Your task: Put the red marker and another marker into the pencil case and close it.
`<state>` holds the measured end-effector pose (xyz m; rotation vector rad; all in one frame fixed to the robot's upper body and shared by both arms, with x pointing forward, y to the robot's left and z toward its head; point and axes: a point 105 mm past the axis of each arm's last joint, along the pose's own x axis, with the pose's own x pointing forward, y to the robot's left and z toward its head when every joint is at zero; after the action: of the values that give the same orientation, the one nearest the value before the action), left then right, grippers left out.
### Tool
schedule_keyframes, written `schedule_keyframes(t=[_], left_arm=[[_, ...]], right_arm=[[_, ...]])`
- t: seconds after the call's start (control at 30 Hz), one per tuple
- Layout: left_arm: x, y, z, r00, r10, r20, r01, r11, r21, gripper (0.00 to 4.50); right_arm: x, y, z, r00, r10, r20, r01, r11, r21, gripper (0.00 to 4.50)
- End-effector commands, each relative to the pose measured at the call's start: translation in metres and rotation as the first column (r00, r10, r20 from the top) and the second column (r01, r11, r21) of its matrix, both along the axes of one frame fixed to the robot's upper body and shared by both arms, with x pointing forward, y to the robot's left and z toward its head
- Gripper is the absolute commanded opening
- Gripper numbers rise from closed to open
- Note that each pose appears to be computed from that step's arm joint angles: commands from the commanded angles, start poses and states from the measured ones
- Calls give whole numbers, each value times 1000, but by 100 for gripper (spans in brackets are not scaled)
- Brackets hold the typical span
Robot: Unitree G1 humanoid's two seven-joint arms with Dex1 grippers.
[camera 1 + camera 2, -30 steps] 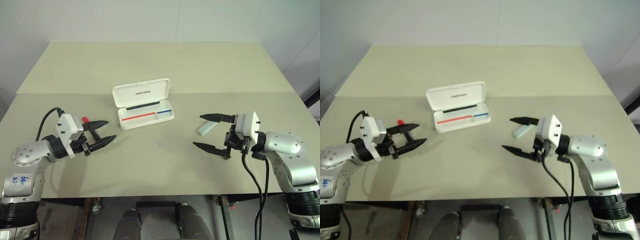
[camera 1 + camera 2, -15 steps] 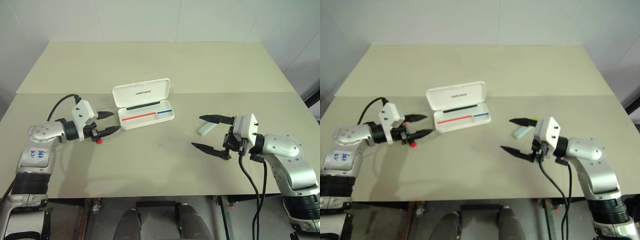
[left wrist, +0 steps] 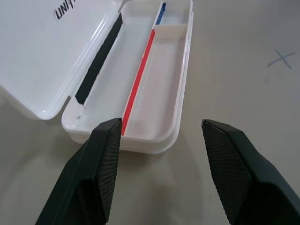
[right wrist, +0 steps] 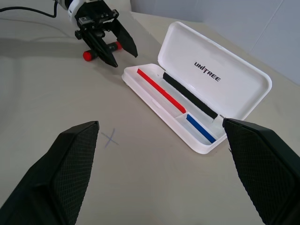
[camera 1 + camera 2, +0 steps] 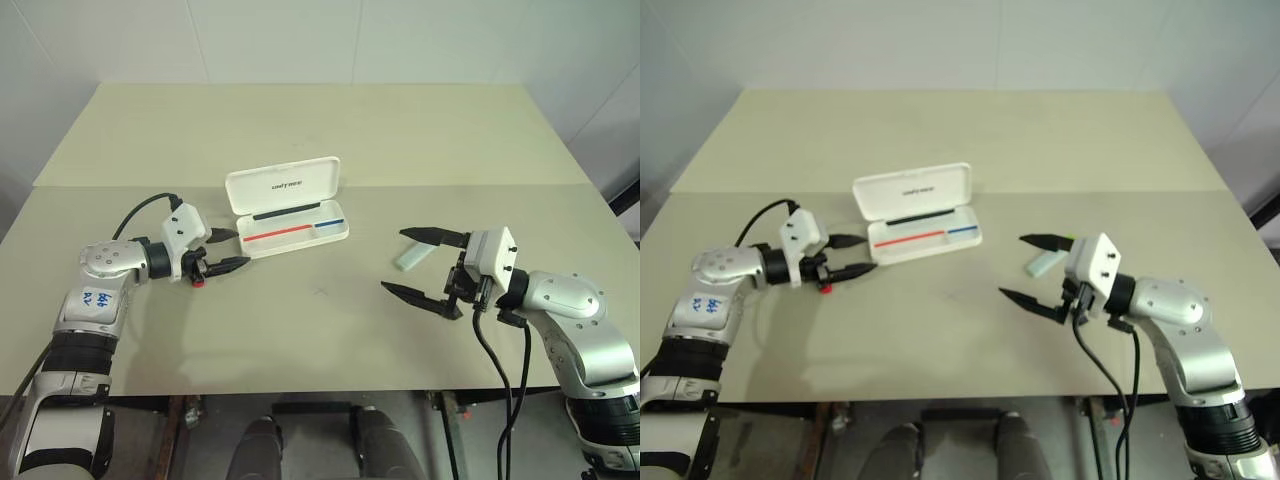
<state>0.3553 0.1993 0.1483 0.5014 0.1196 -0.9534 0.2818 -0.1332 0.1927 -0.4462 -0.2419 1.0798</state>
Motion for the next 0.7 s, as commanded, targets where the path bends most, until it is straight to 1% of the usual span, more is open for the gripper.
schedule_keyframes(t=[0.03,0.23,0.57,0.7], left_arm=[[4,-6,6,999,-22,26,22,1000,14,285],[14,-13,-1,1000,-19,12,18,999,45,285],[20,-23,-8,999,-44,-21,45,998,51,285],[20,-26,-15,995,-68,-79,74,994,85,285]], right_arm=[[-4,2,13,998,-1,55,0,1000,21,450],[-4,4,15,998,-5,67,3,1000,26,450],[-6,7,16,997,-15,76,12,999,40,450],[-6,7,19,996,-20,84,16,999,44,450]])
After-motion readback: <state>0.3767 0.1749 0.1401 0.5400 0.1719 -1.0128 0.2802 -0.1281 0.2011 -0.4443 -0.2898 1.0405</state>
